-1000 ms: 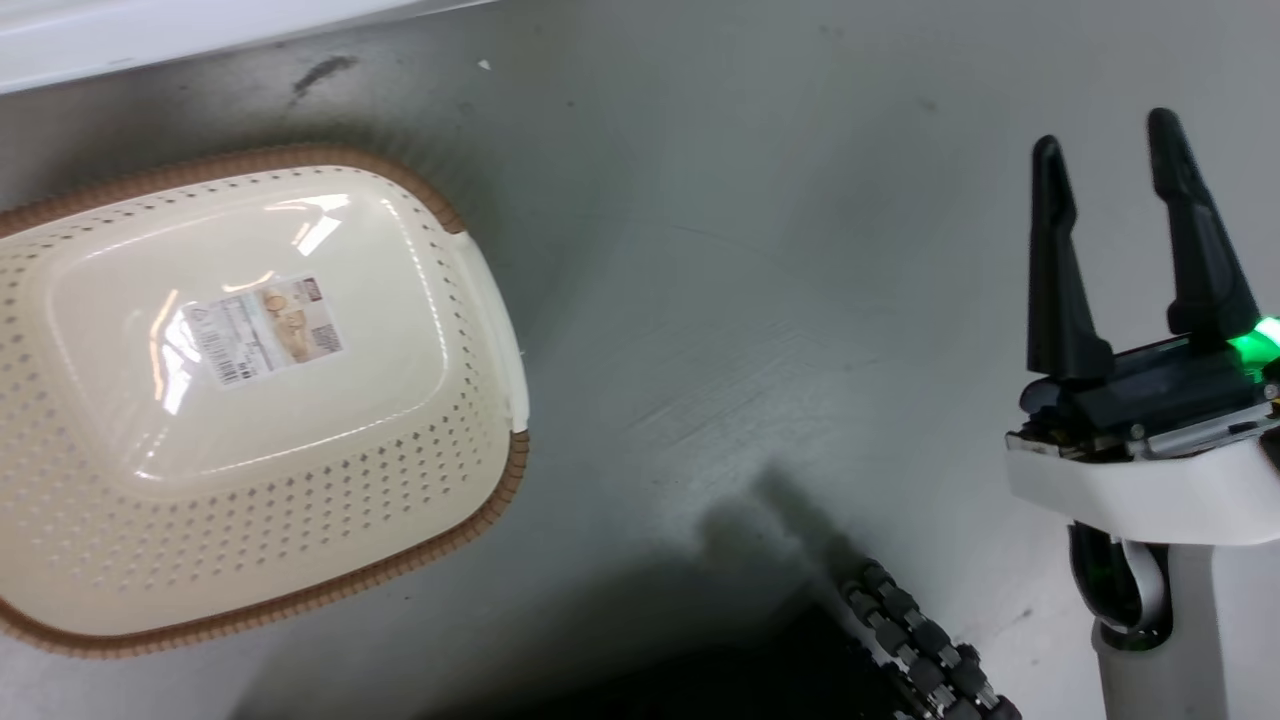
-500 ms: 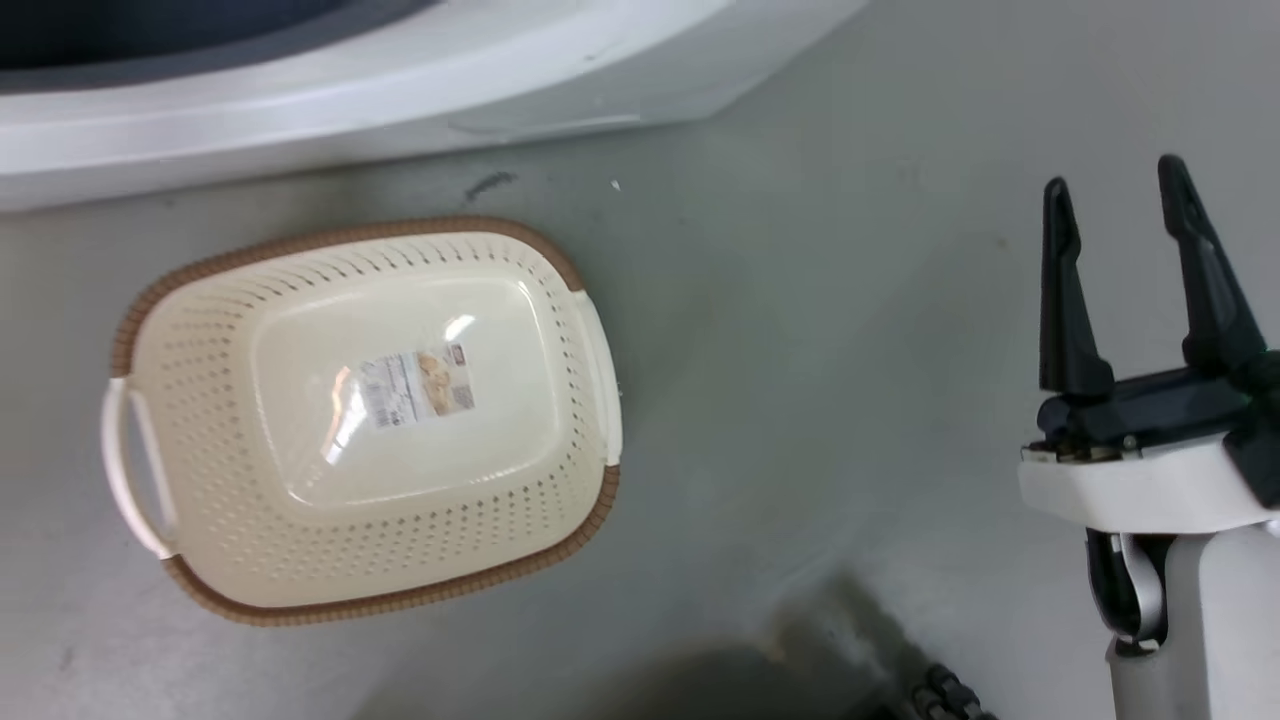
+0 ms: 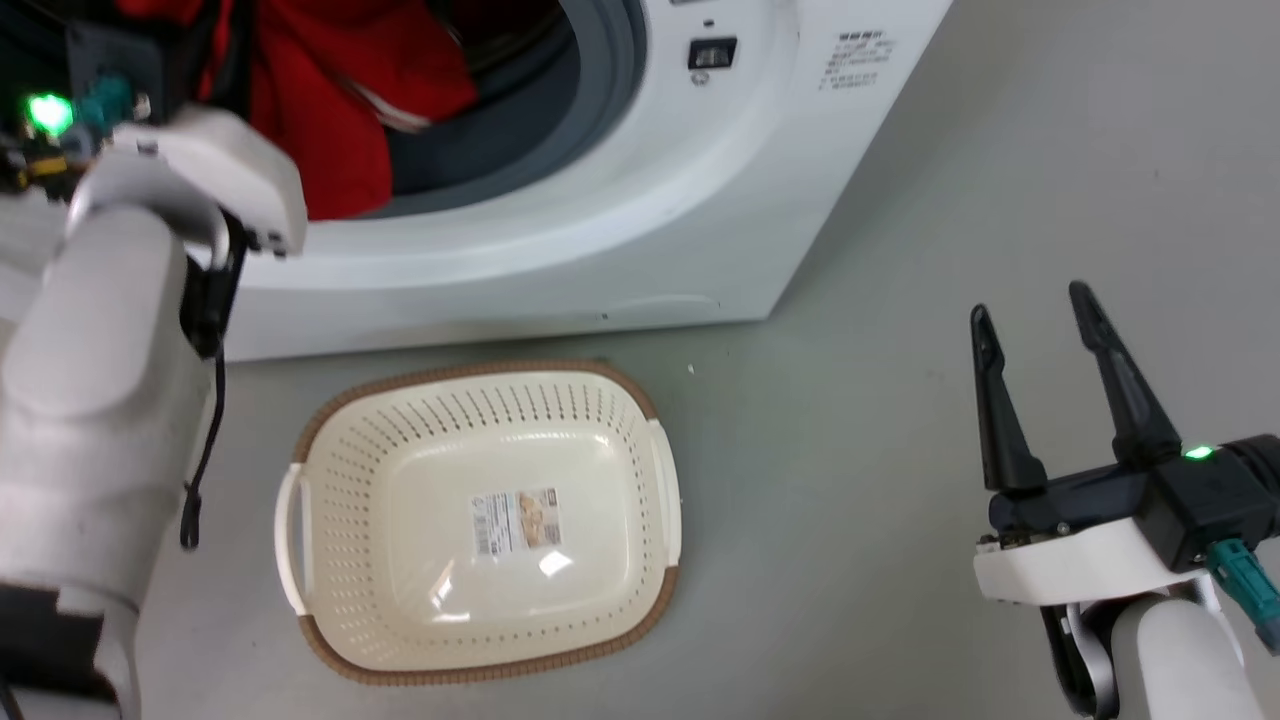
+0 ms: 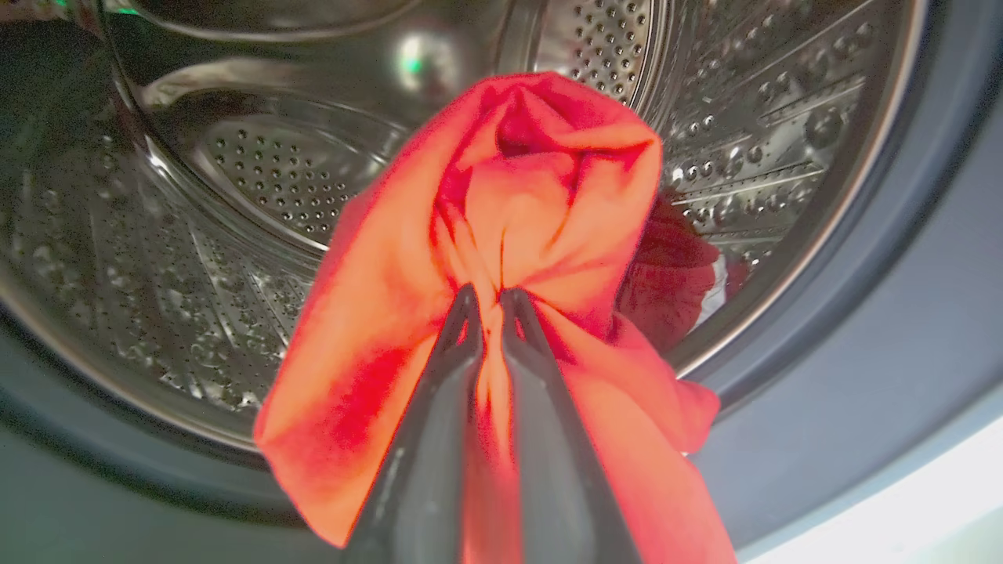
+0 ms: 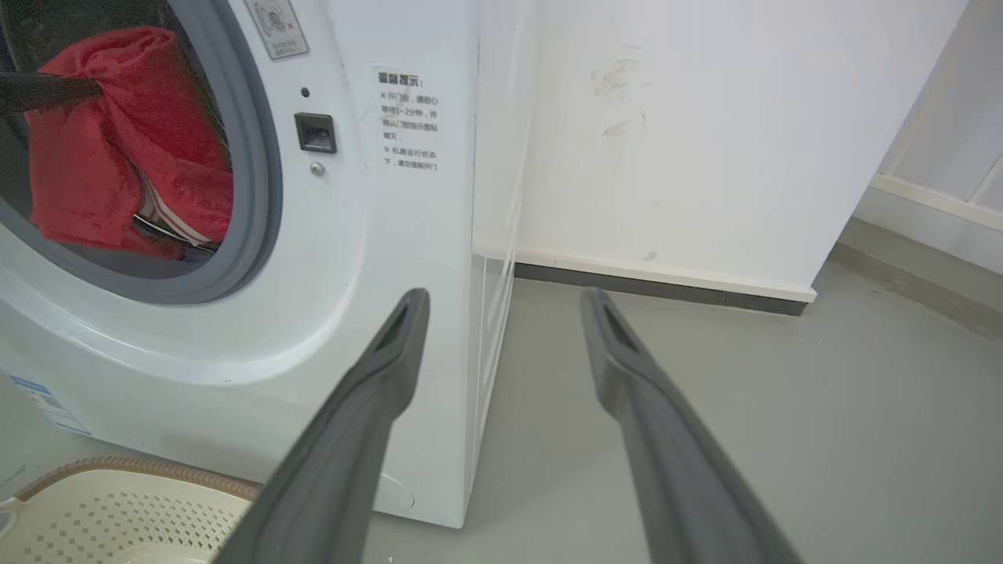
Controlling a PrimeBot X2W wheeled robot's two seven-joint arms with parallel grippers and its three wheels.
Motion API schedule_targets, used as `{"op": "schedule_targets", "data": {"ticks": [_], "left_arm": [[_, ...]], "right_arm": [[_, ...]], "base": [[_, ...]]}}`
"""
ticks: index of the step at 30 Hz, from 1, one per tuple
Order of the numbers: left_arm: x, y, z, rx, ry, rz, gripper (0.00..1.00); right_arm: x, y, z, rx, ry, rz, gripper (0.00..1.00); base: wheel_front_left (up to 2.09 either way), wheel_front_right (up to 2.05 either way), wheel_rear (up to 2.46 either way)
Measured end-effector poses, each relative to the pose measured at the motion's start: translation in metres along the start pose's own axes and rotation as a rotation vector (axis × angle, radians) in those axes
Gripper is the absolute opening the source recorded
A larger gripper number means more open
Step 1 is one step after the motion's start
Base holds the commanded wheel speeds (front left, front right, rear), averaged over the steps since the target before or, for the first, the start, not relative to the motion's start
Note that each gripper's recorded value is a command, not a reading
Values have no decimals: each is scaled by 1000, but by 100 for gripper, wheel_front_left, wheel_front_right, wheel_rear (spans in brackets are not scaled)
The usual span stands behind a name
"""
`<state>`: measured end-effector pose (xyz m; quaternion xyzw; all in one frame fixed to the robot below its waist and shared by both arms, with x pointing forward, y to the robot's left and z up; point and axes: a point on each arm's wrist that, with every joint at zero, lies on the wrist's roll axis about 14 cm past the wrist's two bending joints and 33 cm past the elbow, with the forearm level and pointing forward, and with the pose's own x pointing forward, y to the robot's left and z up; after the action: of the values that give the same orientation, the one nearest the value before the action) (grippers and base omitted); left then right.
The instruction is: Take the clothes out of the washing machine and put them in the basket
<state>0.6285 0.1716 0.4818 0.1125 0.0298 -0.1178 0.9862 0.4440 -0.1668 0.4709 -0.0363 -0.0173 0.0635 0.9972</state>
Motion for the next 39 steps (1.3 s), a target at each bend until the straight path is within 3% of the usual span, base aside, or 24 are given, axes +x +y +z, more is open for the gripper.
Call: {"op": "schedule_targets", "data": {"ticks": [9, 16, 25, 27, 28, 30, 39], "left_arm": [[-87, -2, 58, 2, -179, 13, 0], [-143, -23, 67, -19, -231, 0, 0], [-166, -50, 11, -54, -82, -57, 0], [-167, -58, -11, -74, -16, -78, 0], [-168, -68, -53, -91, 107, -105, 0], [-170, -77, -80, -94, 186, -138, 0], [-154, -118, -170, -97, 430, -250, 0]], "right_arm": [[-25, 13, 41, 6, -86, 25, 100], [-37, 20, 61, 7, -133, 41, 100], [-37, 25, 54, 14, -115, 54, 100], [-35, 21, 50, 13, -105, 44, 100], [-28, 14, 46, 9, -96, 27, 100], [-24, 12, 40, 8, -83, 22, 100], [-6, -5, 4, -8, -4, -16, 100]], "base": [[0, 0, 0], [0, 0, 0], [0, 0, 0], [0, 0, 0], [0, 0, 0], [0, 0, 0], [0, 0, 0]]}}
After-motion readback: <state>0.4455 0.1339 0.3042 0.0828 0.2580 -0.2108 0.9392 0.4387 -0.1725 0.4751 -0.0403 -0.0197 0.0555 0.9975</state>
